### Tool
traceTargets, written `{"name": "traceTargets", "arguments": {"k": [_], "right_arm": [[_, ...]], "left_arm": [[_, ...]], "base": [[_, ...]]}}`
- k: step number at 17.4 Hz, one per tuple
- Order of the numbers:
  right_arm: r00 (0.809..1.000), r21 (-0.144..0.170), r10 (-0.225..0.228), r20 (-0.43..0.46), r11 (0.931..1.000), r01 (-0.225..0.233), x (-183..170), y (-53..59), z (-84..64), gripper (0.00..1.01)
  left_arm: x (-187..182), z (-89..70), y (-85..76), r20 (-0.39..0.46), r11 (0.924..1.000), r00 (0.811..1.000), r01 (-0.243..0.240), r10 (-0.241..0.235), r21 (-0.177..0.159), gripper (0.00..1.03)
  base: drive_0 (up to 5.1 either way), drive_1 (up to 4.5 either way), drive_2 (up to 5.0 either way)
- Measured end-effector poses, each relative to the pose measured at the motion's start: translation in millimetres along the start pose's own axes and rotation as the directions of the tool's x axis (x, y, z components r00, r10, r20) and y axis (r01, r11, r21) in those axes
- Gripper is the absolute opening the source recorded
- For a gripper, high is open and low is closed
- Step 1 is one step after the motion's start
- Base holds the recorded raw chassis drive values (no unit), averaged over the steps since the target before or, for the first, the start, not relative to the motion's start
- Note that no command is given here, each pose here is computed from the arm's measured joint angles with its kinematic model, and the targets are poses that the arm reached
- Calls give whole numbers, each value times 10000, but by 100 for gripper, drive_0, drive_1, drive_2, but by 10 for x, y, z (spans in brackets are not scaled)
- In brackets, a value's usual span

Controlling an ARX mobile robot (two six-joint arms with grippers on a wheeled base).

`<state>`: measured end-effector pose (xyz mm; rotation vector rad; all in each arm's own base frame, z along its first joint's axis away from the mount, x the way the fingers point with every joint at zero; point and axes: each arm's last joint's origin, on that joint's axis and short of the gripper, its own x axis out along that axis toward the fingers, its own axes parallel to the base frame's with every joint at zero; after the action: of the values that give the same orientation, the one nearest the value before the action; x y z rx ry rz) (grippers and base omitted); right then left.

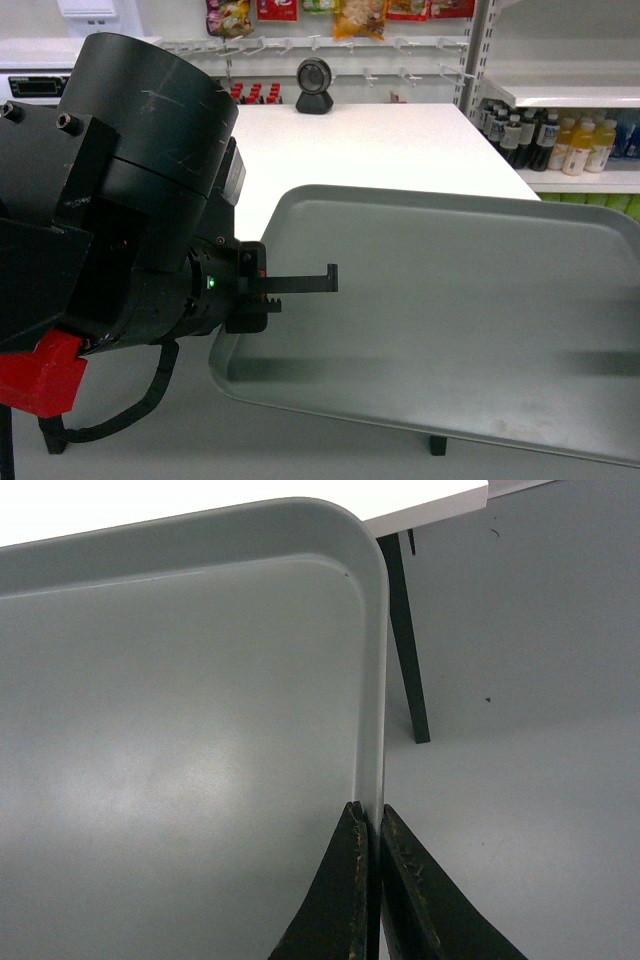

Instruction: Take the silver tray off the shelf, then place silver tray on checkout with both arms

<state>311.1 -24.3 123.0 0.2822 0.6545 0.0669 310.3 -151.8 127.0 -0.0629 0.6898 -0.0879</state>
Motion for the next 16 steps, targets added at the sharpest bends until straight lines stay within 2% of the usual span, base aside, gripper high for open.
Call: {"name": "traceTargets", "arguments": {"k": [16], "right_arm": [[10000, 4, 20, -19, 10000, -20, 3, 0, 0, 2]], "left_arm": [[1, 1, 2, 0, 10000, 10000, 6, -6, -2, 3]], "base": [[6, 405, -394]]}}
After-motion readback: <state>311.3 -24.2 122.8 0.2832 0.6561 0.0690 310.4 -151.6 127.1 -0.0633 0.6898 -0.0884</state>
